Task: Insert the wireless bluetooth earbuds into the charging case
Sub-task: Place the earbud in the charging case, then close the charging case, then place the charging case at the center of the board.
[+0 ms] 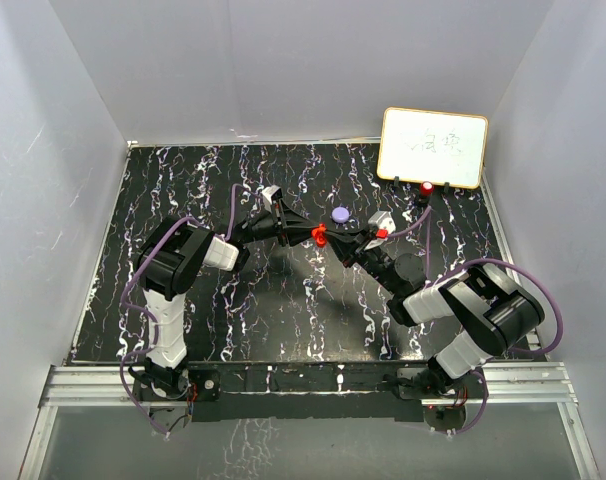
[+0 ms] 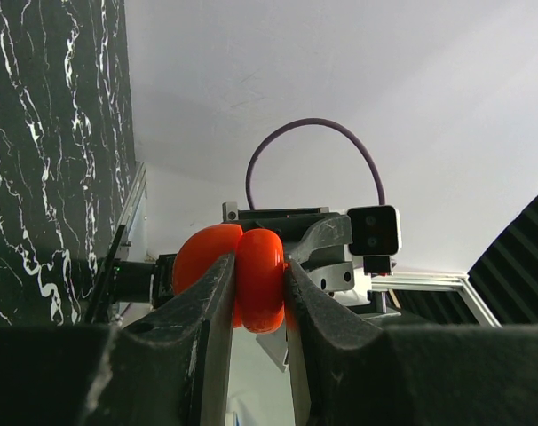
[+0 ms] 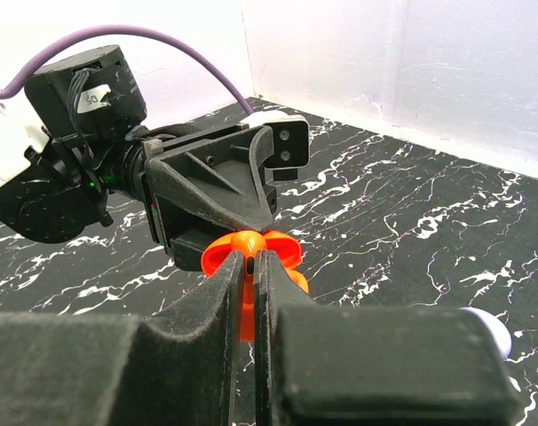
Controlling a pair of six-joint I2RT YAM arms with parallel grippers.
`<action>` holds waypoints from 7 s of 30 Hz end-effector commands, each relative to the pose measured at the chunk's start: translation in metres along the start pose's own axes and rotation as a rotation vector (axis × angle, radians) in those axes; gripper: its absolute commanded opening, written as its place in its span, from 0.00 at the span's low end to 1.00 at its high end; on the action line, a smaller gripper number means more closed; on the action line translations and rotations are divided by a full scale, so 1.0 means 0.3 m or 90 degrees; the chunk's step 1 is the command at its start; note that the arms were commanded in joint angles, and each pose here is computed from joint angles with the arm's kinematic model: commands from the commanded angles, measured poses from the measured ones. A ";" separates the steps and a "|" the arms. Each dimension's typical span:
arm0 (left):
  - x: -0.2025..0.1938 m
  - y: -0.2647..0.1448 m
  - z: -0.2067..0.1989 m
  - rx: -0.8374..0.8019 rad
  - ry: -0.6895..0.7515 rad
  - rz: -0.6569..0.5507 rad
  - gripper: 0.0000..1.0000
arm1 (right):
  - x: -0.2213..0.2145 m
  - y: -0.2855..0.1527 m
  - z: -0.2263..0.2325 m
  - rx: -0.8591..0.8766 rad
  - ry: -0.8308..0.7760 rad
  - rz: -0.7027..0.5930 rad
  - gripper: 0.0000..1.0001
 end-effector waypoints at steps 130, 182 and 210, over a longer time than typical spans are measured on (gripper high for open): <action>0.038 -0.029 -0.001 -0.053 0.085 -0.244 0.00 | -0.116 0.078 -0.105 -0.307 0.068 0.153 0.57; 0.081 -0.124 0.071 0.012 0.099 -0.208 0.00 | -0.050 -0.073 -0.178 -0.405 -0.002 0.261 0.70; 0.337 -0.026 0.177 0.297 0.241 -0.236 0.00 | 0.101 -0.151 -0.208 -0.417 0.049 0.233 0.95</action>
Point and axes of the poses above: each gripper's point midway between its finger pads, its own y axis out along the fingers, its own z axis along the line the jaws close on, x = y × z, the point moved 4 cm from there along -y, back along the fingers, and after that the axes turned 14 degrees about -y, right-handed, at the moved point
